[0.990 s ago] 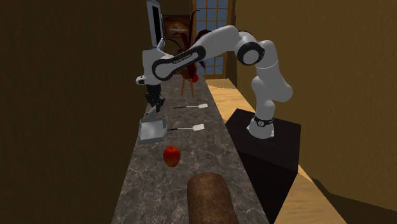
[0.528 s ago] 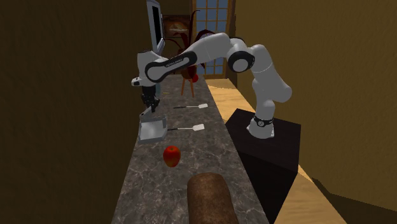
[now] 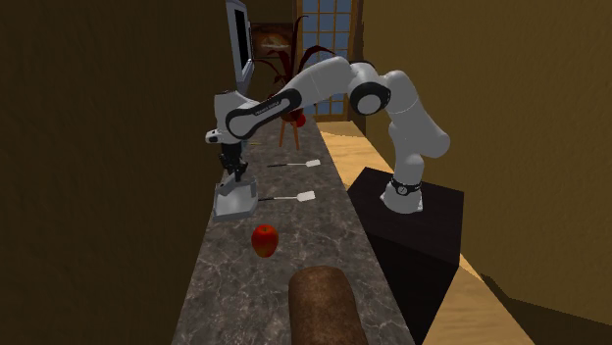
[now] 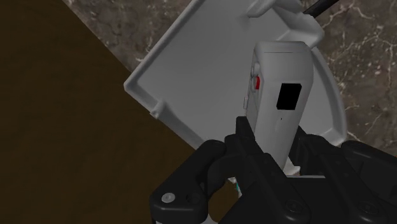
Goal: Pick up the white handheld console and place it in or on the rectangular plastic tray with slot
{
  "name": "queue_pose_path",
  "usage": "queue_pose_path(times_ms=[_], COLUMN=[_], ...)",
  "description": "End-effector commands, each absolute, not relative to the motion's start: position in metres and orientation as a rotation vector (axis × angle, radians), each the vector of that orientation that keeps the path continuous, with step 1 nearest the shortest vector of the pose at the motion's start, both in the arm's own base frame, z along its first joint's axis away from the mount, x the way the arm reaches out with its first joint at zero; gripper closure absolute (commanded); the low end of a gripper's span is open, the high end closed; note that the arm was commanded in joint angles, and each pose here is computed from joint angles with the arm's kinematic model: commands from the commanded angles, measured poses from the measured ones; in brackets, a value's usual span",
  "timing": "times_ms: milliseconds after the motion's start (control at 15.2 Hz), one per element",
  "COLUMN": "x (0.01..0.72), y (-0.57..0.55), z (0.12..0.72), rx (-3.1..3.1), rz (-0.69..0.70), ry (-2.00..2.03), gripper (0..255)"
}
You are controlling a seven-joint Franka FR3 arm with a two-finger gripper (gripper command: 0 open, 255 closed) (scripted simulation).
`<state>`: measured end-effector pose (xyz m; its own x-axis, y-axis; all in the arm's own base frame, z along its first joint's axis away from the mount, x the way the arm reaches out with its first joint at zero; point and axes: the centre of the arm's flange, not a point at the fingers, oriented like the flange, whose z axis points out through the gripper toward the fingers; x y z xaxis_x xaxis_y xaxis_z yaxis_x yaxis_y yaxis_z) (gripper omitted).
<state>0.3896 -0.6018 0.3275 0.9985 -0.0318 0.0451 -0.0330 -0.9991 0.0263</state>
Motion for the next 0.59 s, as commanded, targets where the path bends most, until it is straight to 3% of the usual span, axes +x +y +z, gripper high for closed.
queue_pose_path(times_ms=[0, 528], x=[0.3895, 0.3895], y=[-0.6025, -0.6025], z=[0.3164, 0.3128], rx=[3.113, 3.113], rz=[0.07, 0.07], ry=[-0.051, -0.051], gripper=[255, 255])
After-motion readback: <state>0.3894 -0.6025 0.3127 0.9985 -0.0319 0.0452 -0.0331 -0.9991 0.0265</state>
